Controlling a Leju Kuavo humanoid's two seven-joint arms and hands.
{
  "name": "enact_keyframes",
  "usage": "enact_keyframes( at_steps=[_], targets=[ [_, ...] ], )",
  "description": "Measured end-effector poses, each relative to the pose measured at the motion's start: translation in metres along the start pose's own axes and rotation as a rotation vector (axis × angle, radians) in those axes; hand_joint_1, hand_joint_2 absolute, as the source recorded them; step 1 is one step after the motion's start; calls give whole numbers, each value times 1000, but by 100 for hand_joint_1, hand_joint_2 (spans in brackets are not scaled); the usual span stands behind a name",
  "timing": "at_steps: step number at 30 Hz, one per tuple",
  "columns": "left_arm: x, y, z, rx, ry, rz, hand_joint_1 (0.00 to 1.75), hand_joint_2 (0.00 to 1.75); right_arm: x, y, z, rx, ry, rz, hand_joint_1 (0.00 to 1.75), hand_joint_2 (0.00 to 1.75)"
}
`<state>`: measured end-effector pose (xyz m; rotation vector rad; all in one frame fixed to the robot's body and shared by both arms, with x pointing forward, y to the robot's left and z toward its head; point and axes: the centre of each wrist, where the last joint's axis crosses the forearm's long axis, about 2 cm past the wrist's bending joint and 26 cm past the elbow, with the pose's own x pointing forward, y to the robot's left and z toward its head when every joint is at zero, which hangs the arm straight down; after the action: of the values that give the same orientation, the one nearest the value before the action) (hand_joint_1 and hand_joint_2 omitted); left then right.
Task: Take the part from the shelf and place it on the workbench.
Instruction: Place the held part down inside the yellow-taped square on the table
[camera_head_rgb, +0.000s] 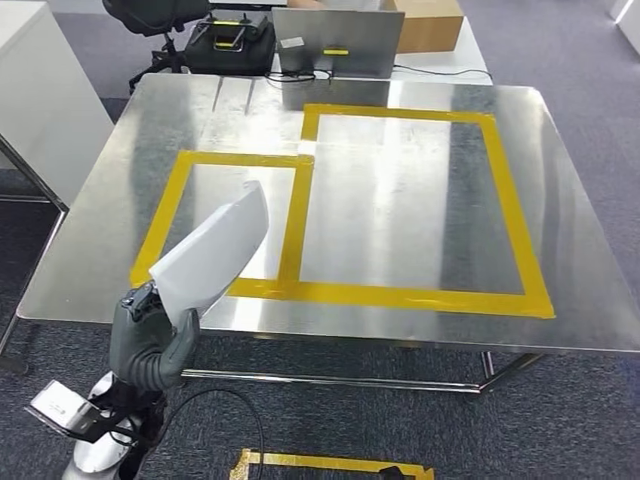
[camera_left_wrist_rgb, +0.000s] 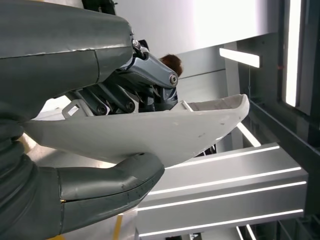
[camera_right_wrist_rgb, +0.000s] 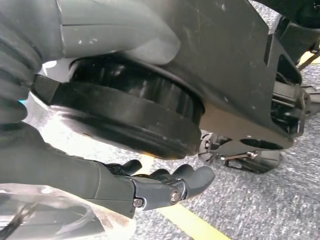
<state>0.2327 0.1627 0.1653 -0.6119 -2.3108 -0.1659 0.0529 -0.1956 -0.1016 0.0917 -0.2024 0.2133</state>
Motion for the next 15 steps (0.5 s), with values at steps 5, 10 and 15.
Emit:
enact_keyframes(
  at_steps=[5, 10, 15],
  targets=[
    [0, 0, 1, 0, 1, -3, 175, 175, 7, -3, 0, -5, -14, 5, 0, 175],
    [0, 0, 0, -4, 5, -6, 175, 175, 6, -2, 0, -1, -1, 5, 0, 175],
    [0, 2, -1, -21, 18, -17, 175, 175, 5, -2, 0, 4, 5, 4, 0, 175]
  ],
)
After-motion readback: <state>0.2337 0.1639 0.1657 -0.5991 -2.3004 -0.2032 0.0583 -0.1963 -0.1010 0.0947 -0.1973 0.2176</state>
